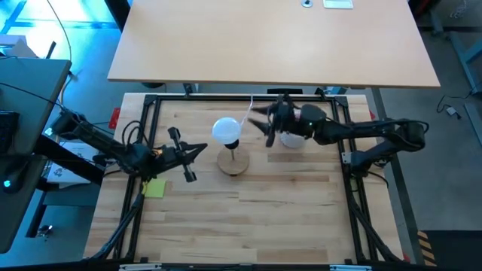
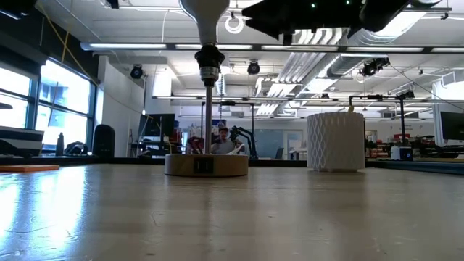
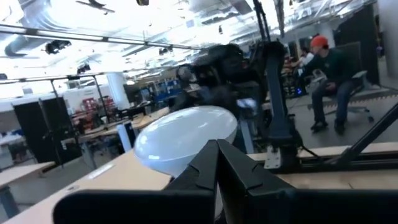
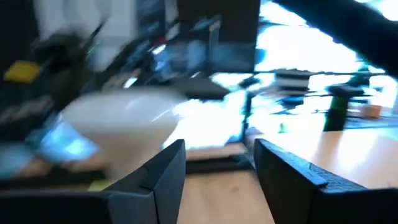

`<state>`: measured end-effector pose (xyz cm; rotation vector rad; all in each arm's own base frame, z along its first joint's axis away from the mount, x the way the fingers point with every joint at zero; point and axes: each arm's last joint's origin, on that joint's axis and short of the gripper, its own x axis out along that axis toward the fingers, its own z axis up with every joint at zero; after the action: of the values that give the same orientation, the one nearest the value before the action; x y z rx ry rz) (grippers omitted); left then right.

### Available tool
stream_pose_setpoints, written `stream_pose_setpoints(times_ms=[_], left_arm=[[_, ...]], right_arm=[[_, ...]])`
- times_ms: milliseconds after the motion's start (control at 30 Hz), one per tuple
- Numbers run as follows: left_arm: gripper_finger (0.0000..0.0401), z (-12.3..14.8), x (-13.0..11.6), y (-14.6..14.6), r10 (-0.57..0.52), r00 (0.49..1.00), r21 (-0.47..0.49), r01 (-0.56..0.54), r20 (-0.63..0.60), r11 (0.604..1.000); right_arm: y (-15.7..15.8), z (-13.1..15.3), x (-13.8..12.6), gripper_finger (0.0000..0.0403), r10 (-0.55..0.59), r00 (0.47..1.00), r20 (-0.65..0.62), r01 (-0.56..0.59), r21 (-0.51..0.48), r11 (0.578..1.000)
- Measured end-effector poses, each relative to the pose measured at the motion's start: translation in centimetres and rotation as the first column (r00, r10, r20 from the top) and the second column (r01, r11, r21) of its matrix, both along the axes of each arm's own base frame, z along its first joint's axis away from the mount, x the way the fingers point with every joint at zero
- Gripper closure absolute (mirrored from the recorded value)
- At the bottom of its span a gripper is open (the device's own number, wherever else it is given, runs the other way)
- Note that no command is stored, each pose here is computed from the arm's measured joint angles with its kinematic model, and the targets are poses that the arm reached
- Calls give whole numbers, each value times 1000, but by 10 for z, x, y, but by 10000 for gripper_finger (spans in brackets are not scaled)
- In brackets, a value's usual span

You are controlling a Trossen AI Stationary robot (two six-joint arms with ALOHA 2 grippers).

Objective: Screw lightbulb
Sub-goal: Insert the light bulb into the brown lamp

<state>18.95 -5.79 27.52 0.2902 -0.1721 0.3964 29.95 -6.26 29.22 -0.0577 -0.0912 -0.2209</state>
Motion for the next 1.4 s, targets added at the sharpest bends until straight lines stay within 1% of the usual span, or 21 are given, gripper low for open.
stream_pose_setpoints(times_ms=[67, 100, 233, 300, 367, 500, 600, 700, 800, 867, 967, 1100, 1167, 1300, 1400], left_arm=[[401, -1, 4, 6, -20, 1000, 8, 20, 1, 1000], [401, -2, 6, 9, -27, 1000, 13, 27, 4, 1000], [401, -2, 10, 22, 2, 1000, 11, -2, 7, 1000], [401, -1, 10, 27, 19, 1000, 9, -20, 15, 1000], [401, -1, 11, 31, 26, 999, 4, -26, 24, 1000], [401, -1, 13, 39, -1, 999, -14, 1, 42, 1000], [401, -1, 14, 43, -40, 997, -37, 42, 60, 998], [401, -1, 15, 46, -68, 995, -53, 72, 70, 996], [401, -1, 15, 46, -89, 993, -54, 93, 72, 994], [401, -1, 15, 46, -91, 993, -53, 94, 71, 994], [401, -1, 15, 46, -90, 993, -53, 94, 71, 994], [401, 0, 15, 46, -90, 993, -53, 94, 74, 994], [401, 0, 15, 47, -85, 994, -53, 89, 76, 995], [401, 0, 15, 51, -74, 993, -76, 81, 86, 994], [401, 0, 16, 54, -77, 992, -95, 87, 98, 992]], right_arm=[[-11, 0, -1, 218, -41, 999, 22, 40, 36, 999], [-16, -2, -1, 218, -38, 999, 28, 37, 52, 998], [-23, -4, 6, 218, 114, 986, 123, -128, 109, 986], [-23, -6, 10, 218, 145, 981, 132, -163, 139, 977], [-23, -9, 13, 218, 147, 982, 116, -163, 142, 976], [-24, -10, 13, 218, 144, 984, 104, -158, 140, 977], [-22, -15, 14, 218, 185, 982, 39, -189, 140, 972], [-23, -24, 14, 218, 187, 981, -54, -176, 171, 969], [-23, -32, 14, 216, 185, 974, -130, -163, 164, 973], [-22, -32, 14, 207, 225, 965, -131, -203, 166, 965], [-19, -30, 14, 181, 294, 949, -112, -275, 163, 948], [-17, -31, 16, 142, 304, 947, -106, -288, 142, 947], [-18, -35, 21, 133, 318, 941, -117, -302, 140, 943], [-22, -38, 42, 131, 407, 905, -124, -388, 152, 909], [-29, -36, 59, 130, 448, 881, -151, -425, 159, 891]])
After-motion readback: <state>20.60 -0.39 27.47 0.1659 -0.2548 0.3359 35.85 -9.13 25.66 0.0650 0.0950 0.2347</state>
